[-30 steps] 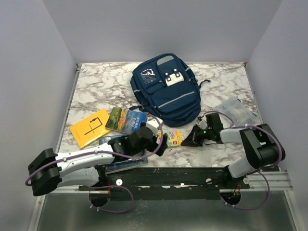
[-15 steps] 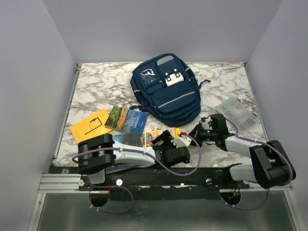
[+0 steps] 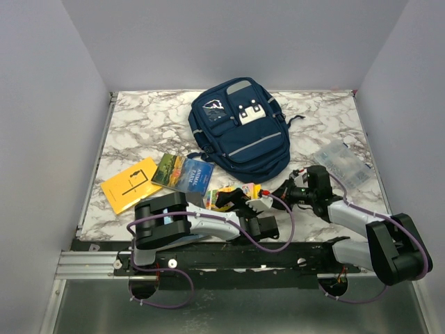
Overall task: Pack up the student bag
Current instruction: Pick up the stationery from the center of the board.
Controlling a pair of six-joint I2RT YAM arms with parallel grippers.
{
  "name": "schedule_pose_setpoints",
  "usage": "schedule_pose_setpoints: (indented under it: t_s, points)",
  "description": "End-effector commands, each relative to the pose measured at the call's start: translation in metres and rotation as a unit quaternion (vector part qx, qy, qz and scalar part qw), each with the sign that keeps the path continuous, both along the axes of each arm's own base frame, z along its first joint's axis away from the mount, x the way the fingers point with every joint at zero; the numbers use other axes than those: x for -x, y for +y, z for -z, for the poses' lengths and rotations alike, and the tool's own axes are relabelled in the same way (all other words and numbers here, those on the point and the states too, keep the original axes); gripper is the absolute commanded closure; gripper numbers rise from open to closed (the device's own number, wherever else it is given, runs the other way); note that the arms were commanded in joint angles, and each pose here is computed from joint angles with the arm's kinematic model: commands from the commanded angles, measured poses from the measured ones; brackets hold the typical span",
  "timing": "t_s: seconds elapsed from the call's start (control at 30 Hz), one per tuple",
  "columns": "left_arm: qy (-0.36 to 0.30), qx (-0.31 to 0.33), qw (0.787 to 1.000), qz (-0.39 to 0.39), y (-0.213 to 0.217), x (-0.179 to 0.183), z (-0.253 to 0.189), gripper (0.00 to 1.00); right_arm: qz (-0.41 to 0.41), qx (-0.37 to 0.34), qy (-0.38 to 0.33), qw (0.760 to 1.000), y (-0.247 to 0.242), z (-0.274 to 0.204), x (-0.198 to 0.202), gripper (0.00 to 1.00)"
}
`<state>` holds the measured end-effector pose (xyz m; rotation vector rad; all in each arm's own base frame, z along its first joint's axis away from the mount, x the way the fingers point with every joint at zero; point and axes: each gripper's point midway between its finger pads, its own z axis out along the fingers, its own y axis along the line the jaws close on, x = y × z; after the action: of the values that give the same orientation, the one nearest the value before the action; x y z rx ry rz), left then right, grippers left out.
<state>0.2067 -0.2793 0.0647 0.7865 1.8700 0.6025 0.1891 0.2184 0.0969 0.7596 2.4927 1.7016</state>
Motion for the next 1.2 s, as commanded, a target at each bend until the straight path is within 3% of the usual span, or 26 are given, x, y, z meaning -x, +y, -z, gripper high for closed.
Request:
schedule_pose_setpoints:
  t_s: [0.0, 0.2, 0.3, 0.5, 0.67, 0.83, 0.93, 1.03, 1.1, 1.17]
  points:
    - [-0.037, 0.002, 0.999, -0.016, 0.006, -0.003, -0.019, 0.33, -0.002, -0.001, -0.007, 1.0, 0.0, -0.006, 0.002, 0.99]
    - [-0.025, 0.015, 1.0, -0.012, 0.007, -0.001, -0.024, 0.63, -0.012, 0.028, -0.047, 0.998, -0.003, -0.014, -0.001, 0.99]
    - [-0.016, 0.021, 1.0, -0.007, 0.003, 0.0, -0.026, 0.67, -0.017, 0.062, -0.064, 0.996, -0.007, -0.019, -0.006, 0.96]
    - [0.042, 0.069, 0.997, 0.018, -0.011, 0.007, -0.038, 0.76, -0.002, 0.2, -0.162, 0.966, -0.032, -0.049, -0.04, 0.63]
    - [0.117, 0.171, 0.976, 0.068, -0.025, 0.011, -0.085, 0.8, 0.015, 0.308, -0.244, 0.92, -0.06, -0.077, -0.074, 0.5]
    - [0.219, 0.309, 0.917, 0.128, -0.023, 0.01, -0.128, 0.8, 0.025, 0.348, -0.288, 0.892, -0.075, -0.098, -0.094, 0.45]
    - [0.272, 0.39, 0.862, 0.176, -0.016, 0.011, -0.155, 0.8, 0.012, 0.32, -0.325, 0.89, -0.068, -0.113, -0.096, 0.39]
    - [0.326, 0.465, 0.78, 0.263, -0.015, 0.029, -0.184, 0.8, -0.087, 0.173, -0.397, 0.897, -0.023, -0.131, -0.068, 0.37]
    - [0.344, 0.495, 0.733, 0.315, -0.016, 0.041, -0.199, 0.8, -0.157, 0.058, -0.412, 0.896, -0.001, -0.14, -0.042, 0.36]
    - [0.359, 0.514, 0.695, 0.352, -0.016, 0.051, -0.21, 0.8, -0.188, -0.008, -0.416, 0.89, 0.009, -0.145, -0.025, 0.34]
